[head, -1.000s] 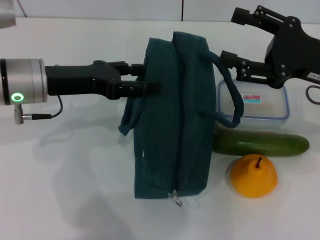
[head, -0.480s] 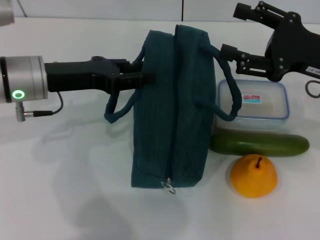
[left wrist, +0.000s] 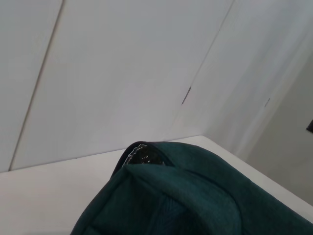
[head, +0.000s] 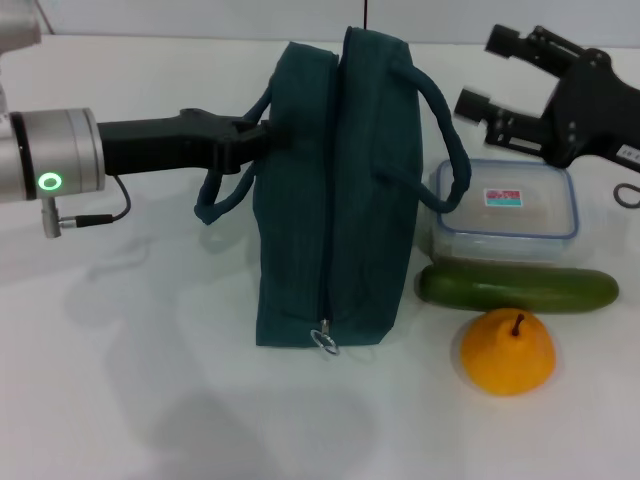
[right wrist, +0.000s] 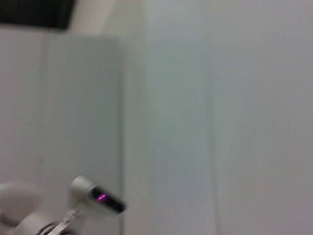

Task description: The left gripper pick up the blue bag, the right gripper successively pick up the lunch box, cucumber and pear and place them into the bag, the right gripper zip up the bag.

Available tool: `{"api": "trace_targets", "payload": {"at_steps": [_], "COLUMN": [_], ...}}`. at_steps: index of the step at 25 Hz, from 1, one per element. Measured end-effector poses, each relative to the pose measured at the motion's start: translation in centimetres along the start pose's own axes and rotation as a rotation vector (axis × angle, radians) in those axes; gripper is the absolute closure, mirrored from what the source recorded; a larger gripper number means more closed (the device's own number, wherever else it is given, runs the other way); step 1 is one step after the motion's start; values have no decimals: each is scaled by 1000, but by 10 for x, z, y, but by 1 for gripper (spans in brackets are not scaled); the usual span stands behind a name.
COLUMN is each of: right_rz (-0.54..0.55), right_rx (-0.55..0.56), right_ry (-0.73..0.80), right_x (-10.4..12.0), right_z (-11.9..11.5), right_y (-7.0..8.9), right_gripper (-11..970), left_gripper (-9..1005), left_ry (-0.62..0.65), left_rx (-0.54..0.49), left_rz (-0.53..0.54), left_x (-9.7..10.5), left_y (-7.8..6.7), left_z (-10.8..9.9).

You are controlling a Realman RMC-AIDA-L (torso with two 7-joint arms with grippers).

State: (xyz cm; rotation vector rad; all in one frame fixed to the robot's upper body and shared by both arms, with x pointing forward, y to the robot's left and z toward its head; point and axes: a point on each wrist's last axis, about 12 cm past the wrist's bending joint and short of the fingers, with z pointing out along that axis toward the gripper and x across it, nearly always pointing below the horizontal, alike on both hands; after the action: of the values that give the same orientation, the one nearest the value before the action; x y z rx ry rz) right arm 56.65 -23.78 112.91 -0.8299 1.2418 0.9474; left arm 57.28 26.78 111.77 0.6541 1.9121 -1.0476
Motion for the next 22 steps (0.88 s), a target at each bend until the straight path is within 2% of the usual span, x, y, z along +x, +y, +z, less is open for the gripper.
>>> {"api": "trace_targets", "payload": {"at_steps": [3,6,8,10,12,17,19,22], "right_rz": [94,201,303,438,472,679,715,689], "right_rx": [117,310,420,503,520,570,537,421], "right_ry": [-93,-218,-252,-270,-274,-258,-221,-134], "right_x": [16,35,47,59,62,78,81,79], "right_z": [-15,-38,-53,-71,-75,-87,-86,-80], "right_y": [6,14,20,29,31,42,45,50], "right_gripper": [139,139,139,139,139,140,140,140], "left_gripper": [840,909,955,955,955,956,956,956], "left_ry": [2,12,23,28,36,42,41,40], "left_rx": [1,9,17,20,27,42,45,48], "left_rz": [4,12,21,30,52,107,124,143], "left_x": [1,4,6,9,10,12,12,12], "left_y": [-1,-2,-4,-4,-5,-7,-8,-9], "left_z": [-2,-1,0,-1,0,4,5,6]}}
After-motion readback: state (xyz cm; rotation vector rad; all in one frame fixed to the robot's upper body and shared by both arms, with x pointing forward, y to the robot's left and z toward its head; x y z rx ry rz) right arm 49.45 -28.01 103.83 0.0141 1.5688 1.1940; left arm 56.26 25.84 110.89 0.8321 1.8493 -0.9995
